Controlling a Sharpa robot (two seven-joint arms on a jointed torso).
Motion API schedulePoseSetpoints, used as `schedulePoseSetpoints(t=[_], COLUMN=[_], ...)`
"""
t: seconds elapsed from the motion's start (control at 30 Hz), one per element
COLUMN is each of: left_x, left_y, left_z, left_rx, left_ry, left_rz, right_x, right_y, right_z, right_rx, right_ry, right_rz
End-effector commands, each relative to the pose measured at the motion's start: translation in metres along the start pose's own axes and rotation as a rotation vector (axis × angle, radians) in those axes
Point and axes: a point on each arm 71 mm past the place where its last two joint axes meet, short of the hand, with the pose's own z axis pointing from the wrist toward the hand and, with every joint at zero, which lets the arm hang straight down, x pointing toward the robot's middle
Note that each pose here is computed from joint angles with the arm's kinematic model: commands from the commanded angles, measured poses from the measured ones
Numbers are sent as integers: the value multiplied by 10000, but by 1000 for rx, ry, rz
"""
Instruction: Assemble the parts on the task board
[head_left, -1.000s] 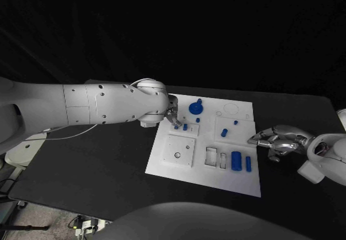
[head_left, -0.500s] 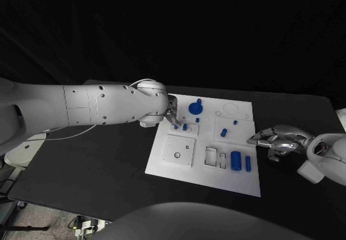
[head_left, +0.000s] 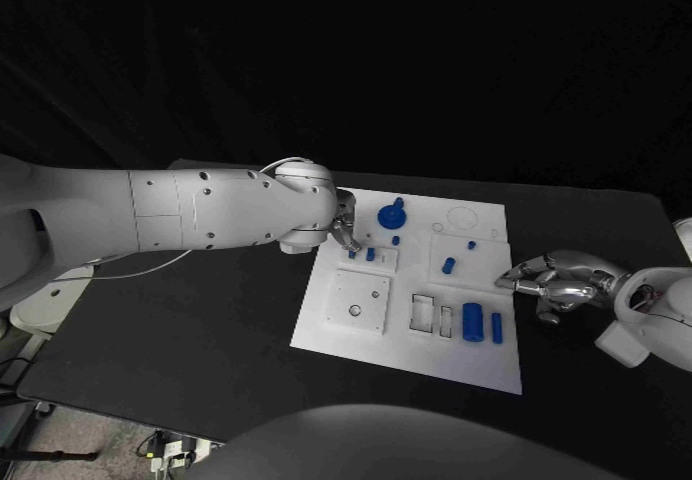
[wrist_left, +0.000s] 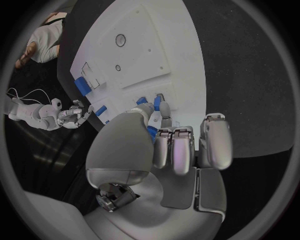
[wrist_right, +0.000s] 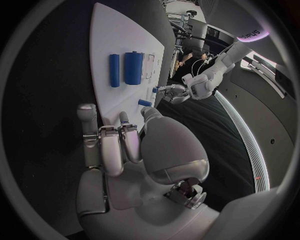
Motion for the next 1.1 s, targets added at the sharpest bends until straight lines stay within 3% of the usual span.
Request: schedulePoseSetpoints(t=[0.03,1.1], left_x=[3,35], left_y=[31,68], left_z=[-3,11], left_rx=[-68,-84], left_ry=[2,9], left_rz=[11,17], right_x=[28,29], right_y=[-15,-14], right_z=[2,4], right_rx=[7,6], right_ry=[22,23], right_rz=[-9,-9])
